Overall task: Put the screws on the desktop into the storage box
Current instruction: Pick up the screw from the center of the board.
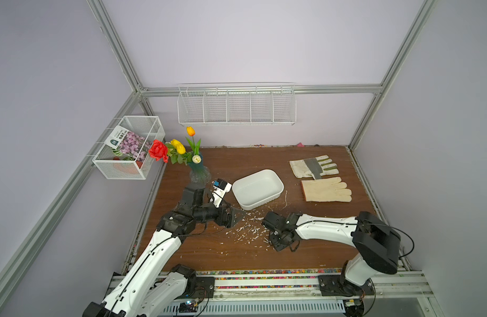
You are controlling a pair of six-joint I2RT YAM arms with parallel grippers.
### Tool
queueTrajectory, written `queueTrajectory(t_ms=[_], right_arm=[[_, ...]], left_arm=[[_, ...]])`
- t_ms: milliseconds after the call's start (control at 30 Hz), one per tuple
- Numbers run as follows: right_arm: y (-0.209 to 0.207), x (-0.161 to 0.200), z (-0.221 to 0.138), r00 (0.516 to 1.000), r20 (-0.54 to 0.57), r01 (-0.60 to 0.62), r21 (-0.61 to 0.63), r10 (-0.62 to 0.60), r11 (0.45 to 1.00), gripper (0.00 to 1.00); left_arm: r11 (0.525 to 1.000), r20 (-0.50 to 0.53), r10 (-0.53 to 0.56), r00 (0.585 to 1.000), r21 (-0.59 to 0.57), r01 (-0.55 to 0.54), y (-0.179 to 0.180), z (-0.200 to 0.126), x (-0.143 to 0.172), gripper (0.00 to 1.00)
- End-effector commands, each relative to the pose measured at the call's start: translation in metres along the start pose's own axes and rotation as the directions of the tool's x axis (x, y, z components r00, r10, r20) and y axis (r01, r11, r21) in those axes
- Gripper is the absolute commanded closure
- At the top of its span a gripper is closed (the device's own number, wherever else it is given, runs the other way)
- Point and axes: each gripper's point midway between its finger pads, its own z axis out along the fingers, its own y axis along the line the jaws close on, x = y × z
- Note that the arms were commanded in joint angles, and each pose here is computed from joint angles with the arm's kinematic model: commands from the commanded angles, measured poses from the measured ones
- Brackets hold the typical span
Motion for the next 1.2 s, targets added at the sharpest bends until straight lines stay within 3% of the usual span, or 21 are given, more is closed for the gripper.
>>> queueTrajectory(t_ms=[0, 1167], right_arm=[[0.0018, -0.0047, 0.0080, 1.000, 0.011, -0.011, 0.014, 0.011, 1.000, 0.73], [-0.0008, -0.0075, 0.0041, 1.000, 0.016, 0.010, 0.034, -0.011, 0.999, 0.84]], left_arm=[[1.000, -0.001, -0.002, 1.000, 0.004, 0.002, -0.0002, 0.0007, 0.0030, 0.00], [1.000, 0.000, 0.000, 1.000, 0.005, 0.000, -0.0006, 0.0004, 0.0028, 0.00]])
